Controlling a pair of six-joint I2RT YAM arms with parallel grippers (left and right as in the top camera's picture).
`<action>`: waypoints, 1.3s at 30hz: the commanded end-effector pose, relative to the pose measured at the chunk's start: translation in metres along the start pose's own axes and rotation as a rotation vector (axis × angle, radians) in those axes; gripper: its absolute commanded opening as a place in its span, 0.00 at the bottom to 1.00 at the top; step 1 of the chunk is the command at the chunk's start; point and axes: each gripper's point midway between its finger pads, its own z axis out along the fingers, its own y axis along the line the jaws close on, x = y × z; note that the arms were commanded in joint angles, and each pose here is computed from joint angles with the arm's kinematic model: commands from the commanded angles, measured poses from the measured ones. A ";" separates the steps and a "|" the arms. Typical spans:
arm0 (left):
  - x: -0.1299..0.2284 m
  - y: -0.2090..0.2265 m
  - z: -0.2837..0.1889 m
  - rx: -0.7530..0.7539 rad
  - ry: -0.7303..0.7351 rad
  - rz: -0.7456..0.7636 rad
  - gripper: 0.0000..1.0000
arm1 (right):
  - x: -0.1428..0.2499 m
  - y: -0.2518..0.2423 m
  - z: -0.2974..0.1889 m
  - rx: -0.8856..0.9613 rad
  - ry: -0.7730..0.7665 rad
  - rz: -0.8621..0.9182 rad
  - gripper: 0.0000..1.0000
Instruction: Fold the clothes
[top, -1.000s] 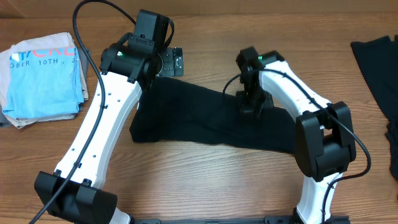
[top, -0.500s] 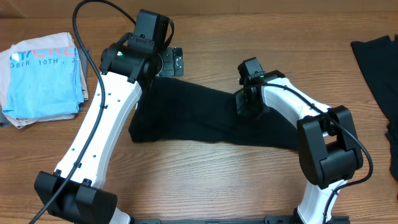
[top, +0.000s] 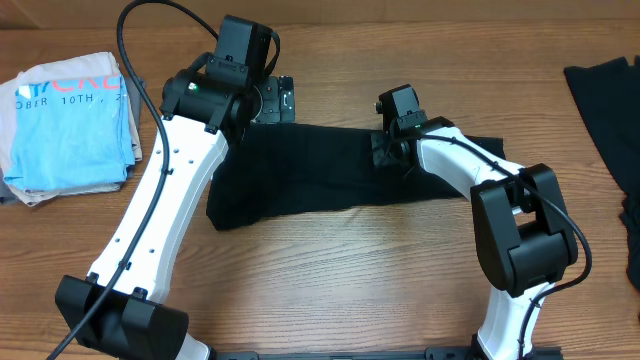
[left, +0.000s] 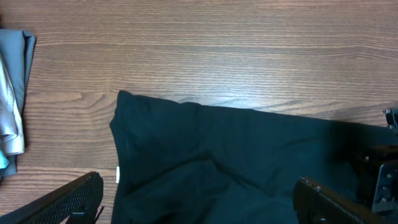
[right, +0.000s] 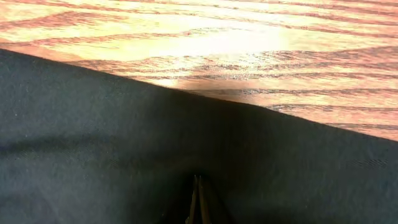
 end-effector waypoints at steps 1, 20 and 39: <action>0.000 0.004 0.004 -0.020 0.003 0.000 1.00 | -0.012 -0.010 -0.002 0.028 -0.001 0.006 0.04; 0.000 0.004 0.004 -0.020 0.003 0.000 1.00 | 0.023 -0.180 -0.126 0.121 0.266 0.565 0.08; 0.000 0.004 0.004 -0.020 0.003 0.000 1.00 | 0.043 -0.180 -0.067 -0.061 0.334 0.506 0.08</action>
